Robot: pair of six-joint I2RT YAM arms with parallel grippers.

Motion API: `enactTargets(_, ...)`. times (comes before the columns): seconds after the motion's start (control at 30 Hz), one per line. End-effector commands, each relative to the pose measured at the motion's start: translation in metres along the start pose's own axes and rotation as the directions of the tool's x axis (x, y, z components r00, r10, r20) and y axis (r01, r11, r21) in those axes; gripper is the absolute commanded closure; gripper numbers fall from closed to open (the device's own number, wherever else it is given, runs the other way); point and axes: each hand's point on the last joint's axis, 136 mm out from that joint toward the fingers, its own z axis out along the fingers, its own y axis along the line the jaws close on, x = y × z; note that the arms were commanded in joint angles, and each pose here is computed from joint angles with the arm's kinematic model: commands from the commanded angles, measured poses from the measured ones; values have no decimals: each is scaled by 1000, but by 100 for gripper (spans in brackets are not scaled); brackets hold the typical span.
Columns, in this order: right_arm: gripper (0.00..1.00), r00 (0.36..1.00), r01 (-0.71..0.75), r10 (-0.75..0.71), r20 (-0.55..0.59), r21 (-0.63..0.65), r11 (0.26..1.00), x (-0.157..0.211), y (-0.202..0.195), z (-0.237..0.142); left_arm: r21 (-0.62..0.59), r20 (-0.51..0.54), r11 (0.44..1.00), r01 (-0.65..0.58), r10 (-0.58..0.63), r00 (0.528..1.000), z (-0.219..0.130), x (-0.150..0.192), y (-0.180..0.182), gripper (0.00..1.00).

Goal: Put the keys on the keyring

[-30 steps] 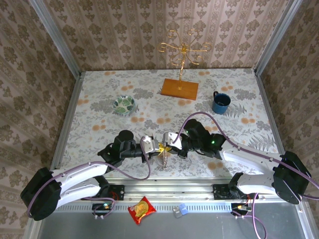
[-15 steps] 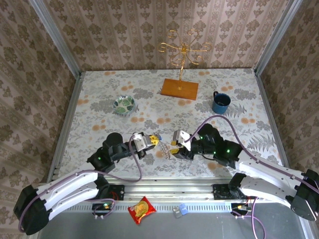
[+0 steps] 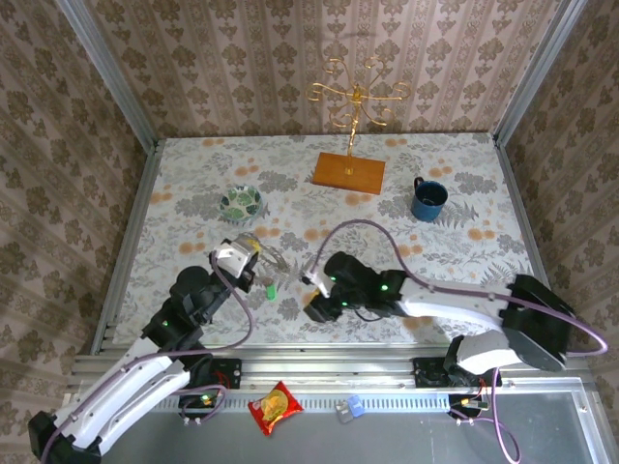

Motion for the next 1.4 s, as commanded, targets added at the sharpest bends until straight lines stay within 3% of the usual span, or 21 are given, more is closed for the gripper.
enactTargets(0.0,59,996,-80,81,-35,28,996,-17,5,18,-167,-50,984,67,-76,996,-11,10,33,100)
enactTargets(0.23,58,977,-133,160,-142,184,974,-31,-14,56,-391,-57,916,90,-121,991,-33,19,76,100)
enactTargets(0.47,58,935,-292,331,-130,252,923,-41,-25,88,-510,-50,856,83,-125,991,-55,18,98,100)
enactTargets(0.7,60,847,-482,529,-45,352,802,-53,-39,105,-523,-50,849,77,-121,991,-58,19,101,100)
enactTargets(0.97,61,781,-560,624,26,471,682,-53,-55,110,-512,-57,856,69,-114,992,-56,21,99,100)
enactTargets(1.37,62,689,-654,725,26,452,606,-50,-47,134,-497,-62,865,65,-110,992,-53,22,96,100)
